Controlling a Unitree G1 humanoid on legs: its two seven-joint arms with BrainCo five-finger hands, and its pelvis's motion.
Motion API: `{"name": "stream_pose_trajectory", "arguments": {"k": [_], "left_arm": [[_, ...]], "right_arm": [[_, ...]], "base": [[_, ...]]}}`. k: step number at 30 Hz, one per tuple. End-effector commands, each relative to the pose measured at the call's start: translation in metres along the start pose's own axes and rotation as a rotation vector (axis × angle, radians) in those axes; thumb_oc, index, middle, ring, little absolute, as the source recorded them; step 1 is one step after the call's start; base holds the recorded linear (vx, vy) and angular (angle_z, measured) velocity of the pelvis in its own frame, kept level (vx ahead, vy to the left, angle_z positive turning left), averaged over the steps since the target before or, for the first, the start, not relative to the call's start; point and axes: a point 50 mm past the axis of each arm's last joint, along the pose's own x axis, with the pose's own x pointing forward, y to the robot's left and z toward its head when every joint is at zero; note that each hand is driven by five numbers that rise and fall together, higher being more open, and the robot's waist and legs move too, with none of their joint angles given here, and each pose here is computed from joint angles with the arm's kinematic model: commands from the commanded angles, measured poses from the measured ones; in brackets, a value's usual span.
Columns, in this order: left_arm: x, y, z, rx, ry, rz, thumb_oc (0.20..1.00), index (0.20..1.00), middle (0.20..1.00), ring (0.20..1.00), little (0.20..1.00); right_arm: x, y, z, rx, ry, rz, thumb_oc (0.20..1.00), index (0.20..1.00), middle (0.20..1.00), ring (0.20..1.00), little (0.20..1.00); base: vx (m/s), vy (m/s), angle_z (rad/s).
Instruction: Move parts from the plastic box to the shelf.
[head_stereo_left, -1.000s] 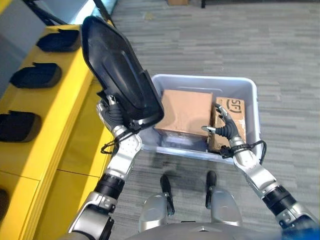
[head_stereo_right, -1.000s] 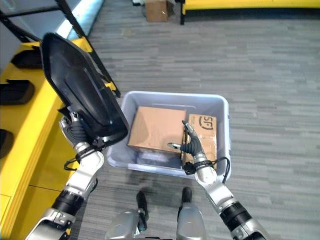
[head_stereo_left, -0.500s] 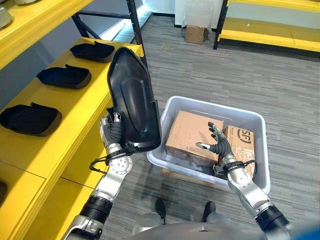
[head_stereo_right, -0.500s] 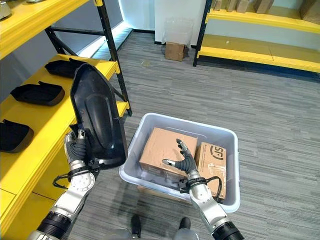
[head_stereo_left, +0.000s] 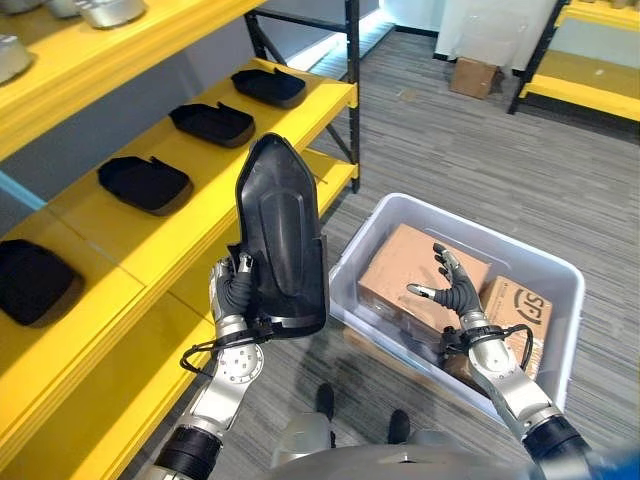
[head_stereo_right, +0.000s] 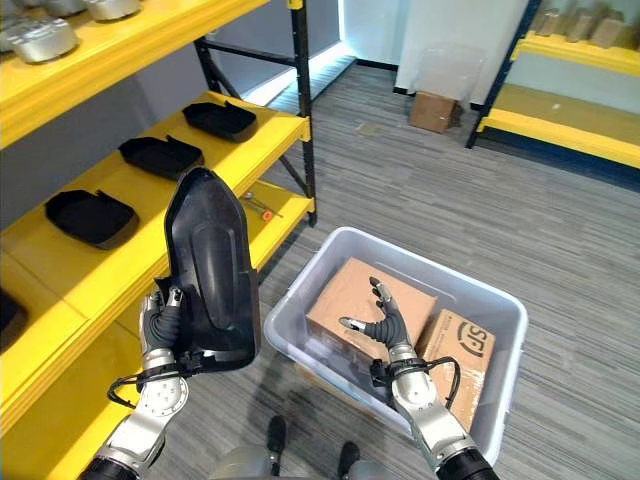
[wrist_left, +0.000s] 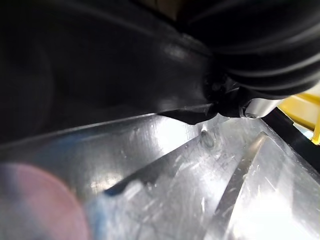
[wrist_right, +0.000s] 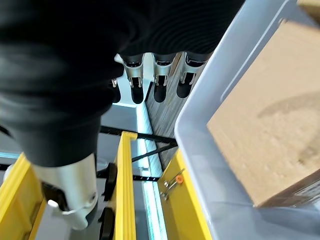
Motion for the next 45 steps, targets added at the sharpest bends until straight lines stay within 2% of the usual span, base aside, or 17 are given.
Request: {"name": "stream_pose_trajectory", "arguments": {"k": [1,11,21,27,30,34,37,45], "left_arm": [[0.021,0.004,0.045,-0.076,-0.251,0.025,0.2,0.2,0.2,0.2,0.2],[0.025,0.009,0.045,-0.092,-0.241,0.113,0.2,0.2,0.2,0.2,0.2],[0.024,0.004,0.042,-0.022,-0.241,0.096,0.2,0.2,0.2,0.2,0.2],[0.022,0.021,0.034,0.041,-0.244,0.122,0.2,0.2,0.2,0.2,0.2],[0.022,0.023,0.043,0.071,-0.319,0.019,0.2,0.2,0.2,0.2,0.2],[0.018,0.004,0.043,0.076,-0.327,-0.111,0.2,0.2,0.2,0.2,0.2],[0.004,-0.004,0.036,0.071,-0.319,-0.138,0.2,0.2,0.2,0.2,0.2],[-0.002,-0.009,0.033,0.099,-0.351,-0.195,0.2,0.2,0.2,0.2,0.2]], "right_arm": [[0.006,0.005,0.035,0.043,-0.197,-0.016,1.0,1.0,1.0,1.0,1.0],[0.006,0.008,0.028,0.004,-0.191,0.091,1.0,1.0,1.0,1.0,1.0],[0.004,0.007,0.026,0.071,-0.169,0.188,1.0,1.0,1.0,1.0,1.0],[0.004,0.021,0.031,0.093,-0.171,0.266,1.0,1.0,1.0,1.0,1.0],[0.004,0.039,0.044,0.151,-0.204,0.305,1.0,1.0,1.0,1.0,1.0],[0.005,0.039,0.058,0.106,-0.278,0.305,1.0,1.0,1.0,1.0,1.0],[0.004,0.033,0.066,0.01,-0.356,0.317,1.0,1.0,1.0,1.0,1.0],[-0.002,0.026,0.071,-0.165,-0.462,0.323,1.0,1.0,1.0,1.0,1.0]], "base": [[-0.07,0.069,0.56],[-0.1,0.215,0.51],[-0.07,0.377,0.38],[-0.13,0.419,0.52],[-0.32,0.575,0.7],[-0.05,0.17,1.3],[0.03,0.028,0.61],[0.06,-0.085,0.54]]}}
